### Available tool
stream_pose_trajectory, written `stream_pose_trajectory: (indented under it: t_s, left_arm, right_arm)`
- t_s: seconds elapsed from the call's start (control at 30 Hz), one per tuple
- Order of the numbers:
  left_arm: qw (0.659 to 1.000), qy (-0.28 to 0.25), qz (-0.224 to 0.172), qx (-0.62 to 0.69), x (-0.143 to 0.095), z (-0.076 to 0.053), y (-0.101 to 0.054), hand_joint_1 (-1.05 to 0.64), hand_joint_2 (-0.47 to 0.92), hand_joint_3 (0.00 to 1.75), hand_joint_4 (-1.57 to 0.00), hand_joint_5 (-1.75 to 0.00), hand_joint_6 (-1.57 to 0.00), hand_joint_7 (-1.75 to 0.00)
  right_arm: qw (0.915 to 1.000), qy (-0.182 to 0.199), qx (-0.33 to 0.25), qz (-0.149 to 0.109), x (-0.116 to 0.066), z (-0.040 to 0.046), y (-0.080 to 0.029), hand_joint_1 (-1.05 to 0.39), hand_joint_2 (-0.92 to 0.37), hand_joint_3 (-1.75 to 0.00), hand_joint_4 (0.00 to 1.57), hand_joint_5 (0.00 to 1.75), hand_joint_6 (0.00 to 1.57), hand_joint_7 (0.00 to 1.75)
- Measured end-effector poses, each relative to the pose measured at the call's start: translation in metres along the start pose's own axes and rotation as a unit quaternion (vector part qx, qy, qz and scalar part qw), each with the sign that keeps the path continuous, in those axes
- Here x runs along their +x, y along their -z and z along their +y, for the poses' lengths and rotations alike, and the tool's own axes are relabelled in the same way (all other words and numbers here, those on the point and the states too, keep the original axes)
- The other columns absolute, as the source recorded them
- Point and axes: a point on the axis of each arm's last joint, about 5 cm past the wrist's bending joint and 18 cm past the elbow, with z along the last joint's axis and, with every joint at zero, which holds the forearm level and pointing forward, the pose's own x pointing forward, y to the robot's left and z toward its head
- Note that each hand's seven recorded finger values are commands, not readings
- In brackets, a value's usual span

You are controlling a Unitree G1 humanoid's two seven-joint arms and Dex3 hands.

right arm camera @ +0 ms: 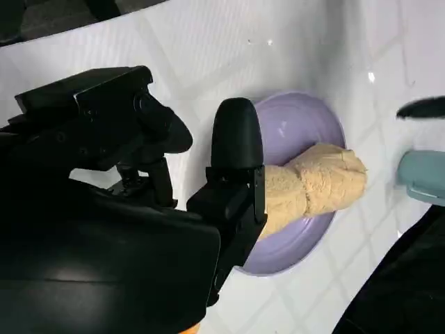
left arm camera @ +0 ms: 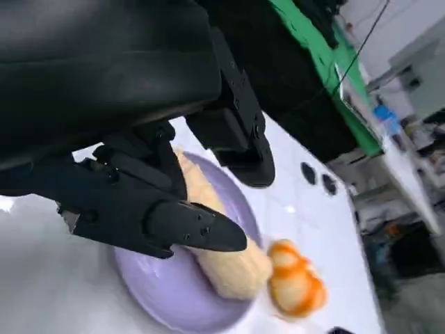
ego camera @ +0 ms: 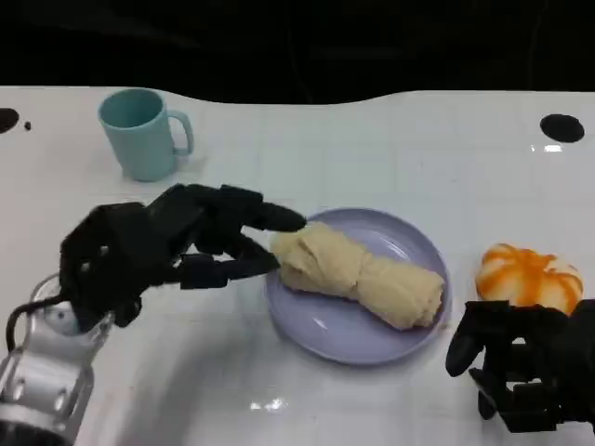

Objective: Grasp the towel on the left side of the plate with the left hand and place it into the plate.

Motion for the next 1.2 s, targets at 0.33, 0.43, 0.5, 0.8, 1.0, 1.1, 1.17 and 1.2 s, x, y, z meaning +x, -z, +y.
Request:
stream_pose_trajectory:
  t_s: [0.33,0.43,0.5,0.8,1.0,1.1,1.17,1.2]
  left_arm:
    - [0.986,-0.052,0.042,-0.15,-0.044,-0.017,0.011,-0.16,0.57,1.21,-0.73,-1.72,-0.72,-1.4]
    - [0.98,-0.062,0.06,-0.179,-0.054,-0.021,0.008,-0.17,0.62,1.14,-0.75,-1.74,-0.7,-1.51]
    - [0.973,-0.071,0.077,-0.207,-0.062,-0.023,0.005,-0.17,0.64,1.13,-0.76,-1.75,-0.68,-1.56]
    - [0.951,-0.073,0.134,-0.267,-0.078,-0.028,0.003,-0.16,0.67,1.04,-0.74,-1.75,-0.62,-1.64]
    - [0.944,-0.084,0.156,-0.279,-0.079,-0.032,0.014,-0.15,0.68,1.02,-0.72,-1.75,-0.62,-1.61]
    - [0.945,-0.085,0.162,-0.271,-0.079,-0.033,0.015,-0.14,0.67,1.02,-0.72,-1.75,-0.63,-1.6]
    - [0.946,-0.083,0.163,-0.268,-0.078,-0.033,0.015,-0.14,0.67,1.02,-0.71,-1.75,-0.62,-1.59]
    - [0.946,-0.082,0.164,-0.267,-0.078,-0.033,0.015,-0.14,0.67,1.02,-0.71,-1.75,-0.62,-1.59]
  right_arm:
    - [1.0,-0.002,0.0,-0.001,0.0,0.0,-0.001,0.11,-0.74,-0.9,0.63,1.65,0.65,1.45]
    - [1.0,-0.003,0.0,-0.003,0.0,0.0002,-0.001,0.1,-0.73,-0.91,0.65,1.67,0.66,1.46]
    - [1.0,-0.004,0.0,-0.003,0.0,0.0002,-0.001,0.1,-0.73,-0.91,0.65,1.67,0.66,1.46]
    - [1.0,-0.004,0.0,-0.004,0.0,-0.0002,-0.001,0.1,-0.71,-0.93,0.65,1.67,0.67,1.45]
    - [1.0,-0.003,-0.003,-0.008,0.0,-0.0005,-0.001,0.09,-0.71,-0.93,0.65,1.65,0.66,1.45]
    - [1.0,-0.001,-0.003,-0.008,-0.001,-0.0012,0.0,0.1,-0.71,-0.94,0.65,1.65,0.66,1.45]
    - [1.0,0.0,-0.002,-0.007,-0.001,-0.0013,0.0,0.1,-0.71,-0.93,0.65,1.65,0.66,1.45]
    - [1.0,0.0,-0.003,-0.007,-0.001,-0.0013,0.0,0.1,-0.71,-0.93,0.66,1.66,0.66,1.45]
